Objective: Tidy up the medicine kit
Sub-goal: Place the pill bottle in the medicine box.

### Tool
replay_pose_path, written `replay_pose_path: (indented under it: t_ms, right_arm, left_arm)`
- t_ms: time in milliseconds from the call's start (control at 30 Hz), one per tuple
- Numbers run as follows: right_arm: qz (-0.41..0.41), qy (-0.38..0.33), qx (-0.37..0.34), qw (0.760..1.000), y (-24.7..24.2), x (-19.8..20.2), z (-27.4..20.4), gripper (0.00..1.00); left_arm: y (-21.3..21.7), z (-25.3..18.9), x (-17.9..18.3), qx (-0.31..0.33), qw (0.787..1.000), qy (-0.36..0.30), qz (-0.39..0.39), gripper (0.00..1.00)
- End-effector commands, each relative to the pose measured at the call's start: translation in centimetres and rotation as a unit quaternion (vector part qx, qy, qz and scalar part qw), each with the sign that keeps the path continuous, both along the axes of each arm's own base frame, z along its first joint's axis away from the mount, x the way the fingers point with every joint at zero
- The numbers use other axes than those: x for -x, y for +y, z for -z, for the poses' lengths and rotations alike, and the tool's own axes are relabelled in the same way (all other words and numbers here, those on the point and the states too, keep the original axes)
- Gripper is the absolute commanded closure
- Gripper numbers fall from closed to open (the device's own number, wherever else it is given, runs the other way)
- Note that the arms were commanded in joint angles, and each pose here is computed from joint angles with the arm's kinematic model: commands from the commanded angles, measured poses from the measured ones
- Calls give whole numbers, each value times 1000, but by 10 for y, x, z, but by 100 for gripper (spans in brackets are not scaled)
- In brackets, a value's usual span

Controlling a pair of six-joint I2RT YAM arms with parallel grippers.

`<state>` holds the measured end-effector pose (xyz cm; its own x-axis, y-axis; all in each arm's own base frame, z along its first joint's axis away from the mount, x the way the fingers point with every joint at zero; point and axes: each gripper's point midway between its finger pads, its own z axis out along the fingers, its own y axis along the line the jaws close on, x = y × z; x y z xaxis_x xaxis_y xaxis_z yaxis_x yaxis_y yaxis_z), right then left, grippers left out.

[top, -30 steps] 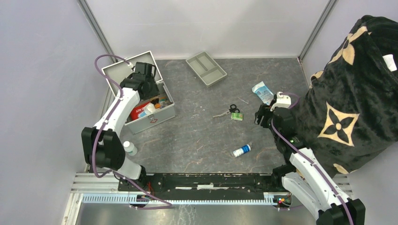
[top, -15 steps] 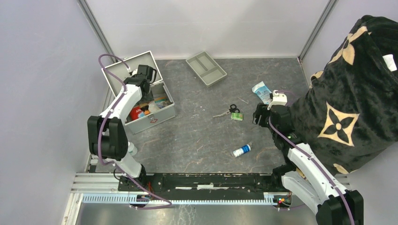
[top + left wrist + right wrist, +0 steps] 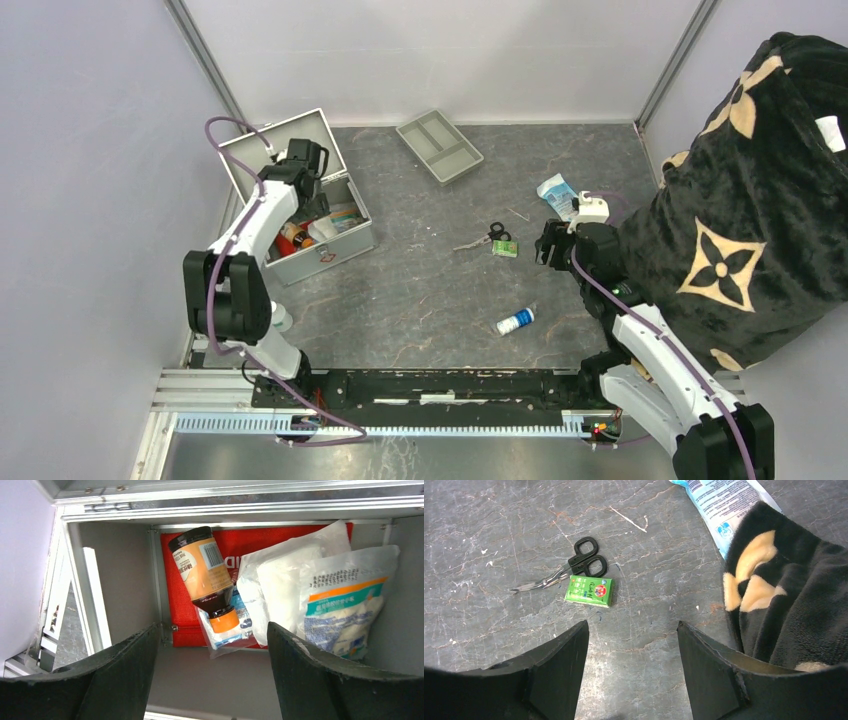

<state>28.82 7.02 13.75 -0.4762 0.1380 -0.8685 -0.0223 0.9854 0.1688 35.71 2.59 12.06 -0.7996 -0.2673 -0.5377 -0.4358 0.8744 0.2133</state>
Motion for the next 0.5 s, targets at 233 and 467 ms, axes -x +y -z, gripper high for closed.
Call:
replay_pose_path:
  t_ms: [233, 467]
  right_arm:
    - [-27, -34, -41, 998, 18, -11, -21, 28]
    - [-29, -27, -50, 998, 21, -11, -13, 28]
  left_arm:
    - [9, -90, 50, 38, 983, -152, -93, 4]
    - [13, -92, 100, 54, 976, -141, -156, 0]
